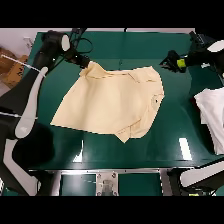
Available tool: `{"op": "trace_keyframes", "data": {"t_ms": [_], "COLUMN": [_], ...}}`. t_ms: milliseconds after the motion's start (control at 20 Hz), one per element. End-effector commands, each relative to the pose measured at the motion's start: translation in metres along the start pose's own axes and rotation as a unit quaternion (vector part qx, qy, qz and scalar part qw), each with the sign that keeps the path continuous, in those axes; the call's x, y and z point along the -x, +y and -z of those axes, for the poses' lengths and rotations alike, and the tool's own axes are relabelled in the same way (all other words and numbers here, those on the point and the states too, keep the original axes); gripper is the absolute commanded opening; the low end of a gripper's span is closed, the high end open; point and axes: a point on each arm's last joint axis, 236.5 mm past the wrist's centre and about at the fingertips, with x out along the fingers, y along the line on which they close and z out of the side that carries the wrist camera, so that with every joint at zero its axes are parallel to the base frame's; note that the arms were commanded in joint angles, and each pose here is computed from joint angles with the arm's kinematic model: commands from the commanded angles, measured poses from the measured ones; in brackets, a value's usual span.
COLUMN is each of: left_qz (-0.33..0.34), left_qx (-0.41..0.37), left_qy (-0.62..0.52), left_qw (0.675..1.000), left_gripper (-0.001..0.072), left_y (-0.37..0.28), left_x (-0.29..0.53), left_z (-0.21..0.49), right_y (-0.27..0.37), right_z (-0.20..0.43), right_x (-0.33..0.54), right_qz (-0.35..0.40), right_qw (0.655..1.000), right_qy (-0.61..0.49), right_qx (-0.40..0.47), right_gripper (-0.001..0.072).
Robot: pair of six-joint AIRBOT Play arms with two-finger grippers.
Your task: Fold the shirts.
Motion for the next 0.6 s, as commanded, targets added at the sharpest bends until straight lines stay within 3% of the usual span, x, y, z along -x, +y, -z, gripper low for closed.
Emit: {"op": "trace_keyframes", "data": {"t_ms": [0,50,200,350,400,450,550], "left_qz": [-0.017,-0.020,0.003,0.042,0.046,0.051,0.058], "left_qx": [0.041,0.052,0.074,0.091,0.089,0.089,0.091], "left_qy": [0.053,0.077,0.138,0.173,0.188,0.200,0.222], "left_qw": [0.998,0.995,0.988,0.980,0.977,0.974,0.969], "left_gripper": [0.0124,0.0026,0.0025,0.0025,0.0026,0.0026,0.0026], "left_y": [0.041,0.052,0.061,0.045,0.041,0.035,0.028], "left_x": [0.032,0.045,0.066,0.075,0.077,0.078,0.077], "left_z": [0.028,0.042,0.078,0.112,0.125,0.138,0.160], "right_y": [-0.030,-0.041,-0.068,-0.069,-0.068,-0.066,-0.059], "right_z": [0.048,0.067,0.146,0.232,0.254,0.278,0.324], "right_x": [0.030,0.033,0.038,0.033,0.026,0.016,-0.005], "right_qz": [0.017,0.031,0.069,0.055,0.042,0.025,-0.005], "right_qw": [0.997,0.995,0.987,0.981,0.979,0.975,0.970], "right_qy": [0.071,0.083,0.123,0.134,0.130,0.133,0.163], "right_qx": [-0.034,-0.045,-0.082,-0.131,-0.154,-0.177,-0.182], "right_gripper": [0.0193,0.0193,0.0193,0.0200,0.0283,0.0430,0.0450]}}
